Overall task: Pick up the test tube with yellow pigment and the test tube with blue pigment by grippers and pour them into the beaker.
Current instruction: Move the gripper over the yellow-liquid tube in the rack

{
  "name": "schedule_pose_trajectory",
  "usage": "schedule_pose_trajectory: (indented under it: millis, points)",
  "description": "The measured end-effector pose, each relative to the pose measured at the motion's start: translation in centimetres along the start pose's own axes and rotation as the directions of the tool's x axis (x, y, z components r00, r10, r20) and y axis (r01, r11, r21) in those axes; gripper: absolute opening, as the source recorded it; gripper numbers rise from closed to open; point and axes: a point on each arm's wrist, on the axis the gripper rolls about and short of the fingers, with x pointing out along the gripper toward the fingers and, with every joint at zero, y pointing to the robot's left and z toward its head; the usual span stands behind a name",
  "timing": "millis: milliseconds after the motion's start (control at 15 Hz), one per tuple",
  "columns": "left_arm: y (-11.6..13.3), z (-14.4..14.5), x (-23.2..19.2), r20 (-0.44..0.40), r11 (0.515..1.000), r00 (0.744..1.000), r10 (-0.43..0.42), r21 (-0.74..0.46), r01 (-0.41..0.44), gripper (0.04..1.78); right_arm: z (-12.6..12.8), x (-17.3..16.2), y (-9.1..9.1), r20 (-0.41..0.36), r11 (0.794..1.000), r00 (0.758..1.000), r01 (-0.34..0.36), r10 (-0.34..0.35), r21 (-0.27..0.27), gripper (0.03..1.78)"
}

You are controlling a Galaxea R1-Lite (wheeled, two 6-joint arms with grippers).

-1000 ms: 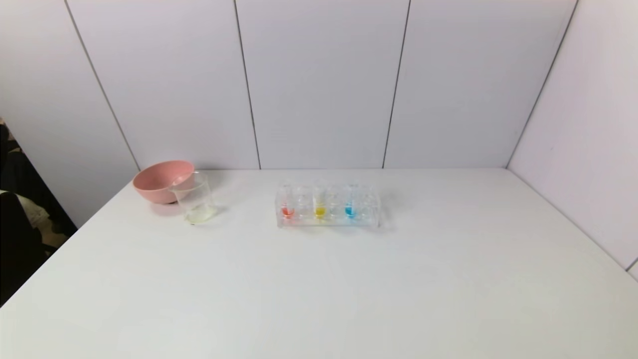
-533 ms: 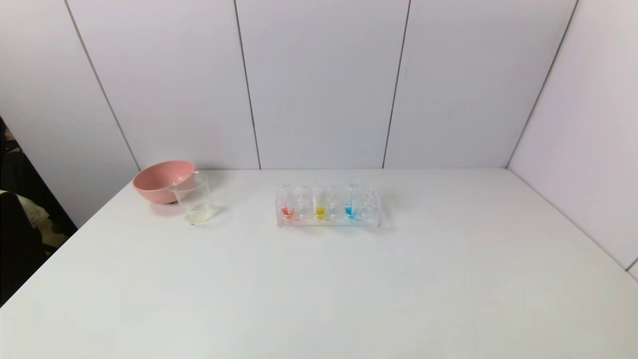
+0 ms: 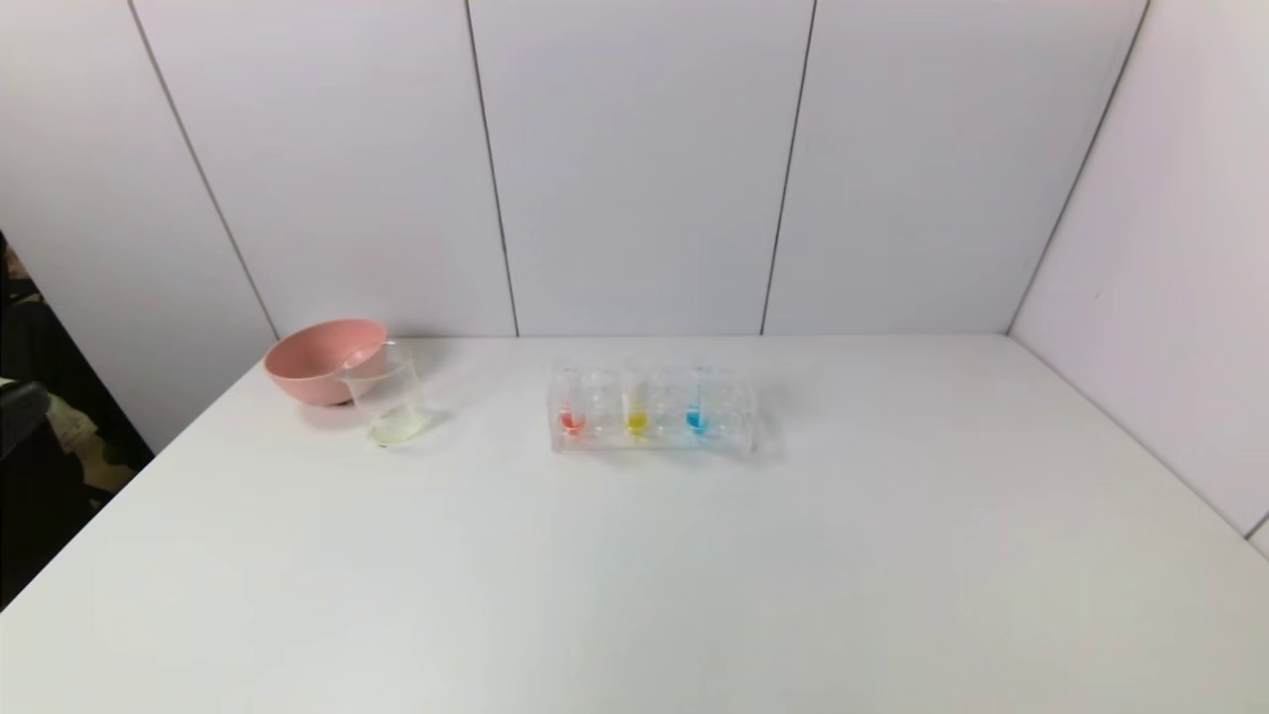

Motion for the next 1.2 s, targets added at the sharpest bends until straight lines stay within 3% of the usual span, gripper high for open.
schedule_pose_trajectory:
  millis: [200, 533, 867, 1067, 1200]
  points:
    - [-0.5, 1.3, 6.4, 0.017, 0.999, 0.999, -0.039, -0.001, 0.039, 1.76, 0.0, 0.0, 0.0, 0.000, 1.000, 1.000, 0.000, 0.000, 0.000, 1.71]
    - [-3.5, 0.1, 14.9, 0.012, 0.995, 0.995, -0.098, -0.011, 0.098, 1.76, 0.0, 0.0, 0.0, 0.000, 1.000, 1.000, 0.000, 0.000, 0.000, 1.71]
    - [-10.1, -3.7, 20.1, 0.015, 0.992, 0.992, -0.124, -0.036, 0.124, 1.76, 0.0, 0.0, 0.0, 0.000, 1.000, 1.000, 0.000, 0.000, 0.000, 1.71]
    - [-14.2, -6.1, 21.2, 0.053, 0.993, 0.994, -0.093, -0.063, 0.096, 1.76, 0.0, 0.0, 0.0, 0.000, 1.000, 1.000, 0.000, 0.000, 0.000, 1.71]
    - [-16.3, -7.6, 21.2, 0.027, 0.993, 0.994, -0.108, -0.054, 0.109, 1.76, 0.0, 0.0, 0.0, 0.000, 1.000, 1.000, 0.000, 0.000, 0.000, 1.71]
